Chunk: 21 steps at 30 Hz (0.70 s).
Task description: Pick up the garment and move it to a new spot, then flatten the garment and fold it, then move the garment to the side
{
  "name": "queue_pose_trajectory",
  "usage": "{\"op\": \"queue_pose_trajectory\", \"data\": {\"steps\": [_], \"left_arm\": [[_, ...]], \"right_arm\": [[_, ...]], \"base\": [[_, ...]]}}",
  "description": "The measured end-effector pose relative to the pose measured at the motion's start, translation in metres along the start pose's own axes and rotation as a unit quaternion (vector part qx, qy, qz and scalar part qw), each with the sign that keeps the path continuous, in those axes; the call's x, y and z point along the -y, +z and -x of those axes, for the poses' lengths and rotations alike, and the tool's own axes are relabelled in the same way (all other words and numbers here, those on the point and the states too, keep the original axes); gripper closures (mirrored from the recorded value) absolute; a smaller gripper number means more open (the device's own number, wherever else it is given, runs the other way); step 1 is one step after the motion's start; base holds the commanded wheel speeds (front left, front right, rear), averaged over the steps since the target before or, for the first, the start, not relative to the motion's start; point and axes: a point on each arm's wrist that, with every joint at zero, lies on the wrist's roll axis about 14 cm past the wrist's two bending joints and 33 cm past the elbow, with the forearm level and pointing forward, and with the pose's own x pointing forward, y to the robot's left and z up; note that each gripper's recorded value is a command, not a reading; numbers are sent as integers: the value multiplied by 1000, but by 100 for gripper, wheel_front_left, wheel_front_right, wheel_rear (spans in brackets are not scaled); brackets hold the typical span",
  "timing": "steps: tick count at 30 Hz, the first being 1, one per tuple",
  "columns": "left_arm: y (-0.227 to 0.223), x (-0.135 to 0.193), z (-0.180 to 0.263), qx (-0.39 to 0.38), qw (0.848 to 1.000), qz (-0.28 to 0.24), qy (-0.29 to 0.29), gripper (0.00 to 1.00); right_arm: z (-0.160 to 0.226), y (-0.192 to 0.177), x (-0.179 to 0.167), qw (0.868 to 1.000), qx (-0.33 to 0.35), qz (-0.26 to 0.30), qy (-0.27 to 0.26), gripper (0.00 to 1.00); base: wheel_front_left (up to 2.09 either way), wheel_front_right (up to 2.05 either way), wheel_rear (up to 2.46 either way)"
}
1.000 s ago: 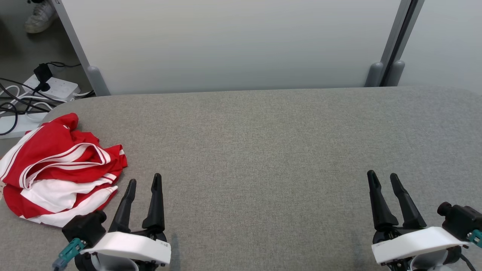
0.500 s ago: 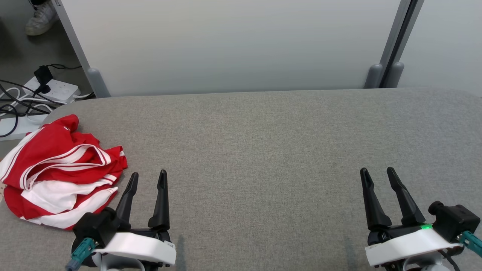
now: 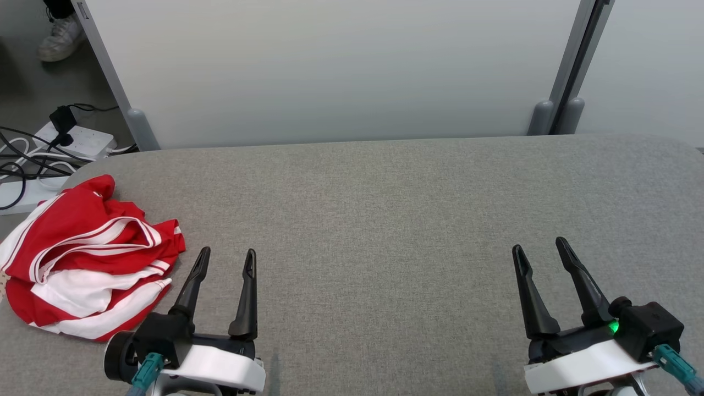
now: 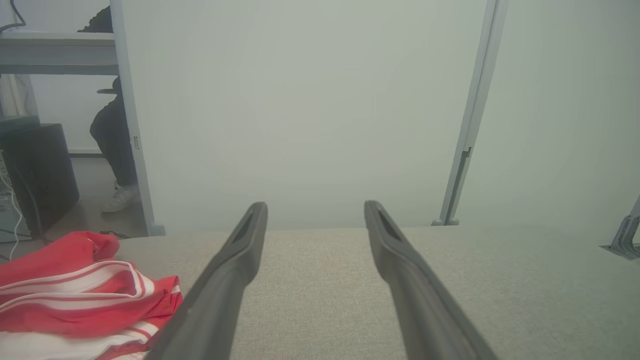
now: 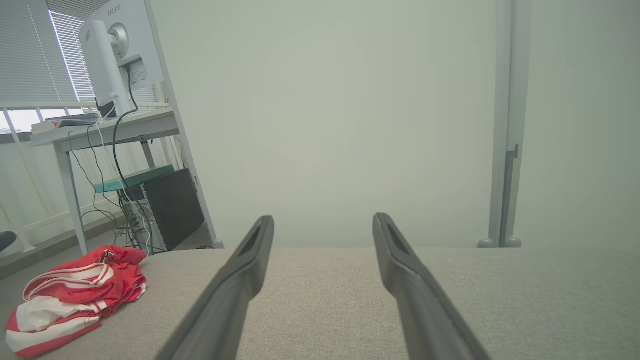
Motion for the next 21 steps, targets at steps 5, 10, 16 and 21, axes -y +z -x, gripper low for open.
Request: {"op": "queue_pose_trajectory", "data": {"steps": [5, 10, 16, 21], "left_arm": [[0, 2, 0, 0, 1000, -1, -3, 0], [0, 2, 0, 1, 1000, -2, -3, 0], [0, -1, 2, 0, 1000, -2, 2, 0], [1, -11, 6, 0, 1000, -5, 18, 0]], "right_arm": [[1, 0, 1, 1000, 0, 11, 0, 0], [1, 1, 1, 1000, 1, 12, 0, 0], [-1, 0, -1, 1000, 0, 12, 3, 0], [-6, -4, -10, 1000, -5, 8, 19, 0]], "base": [[0, 0, 0], [0, 0, 0], [0, 0, 0], [0, 0, 0]]}}
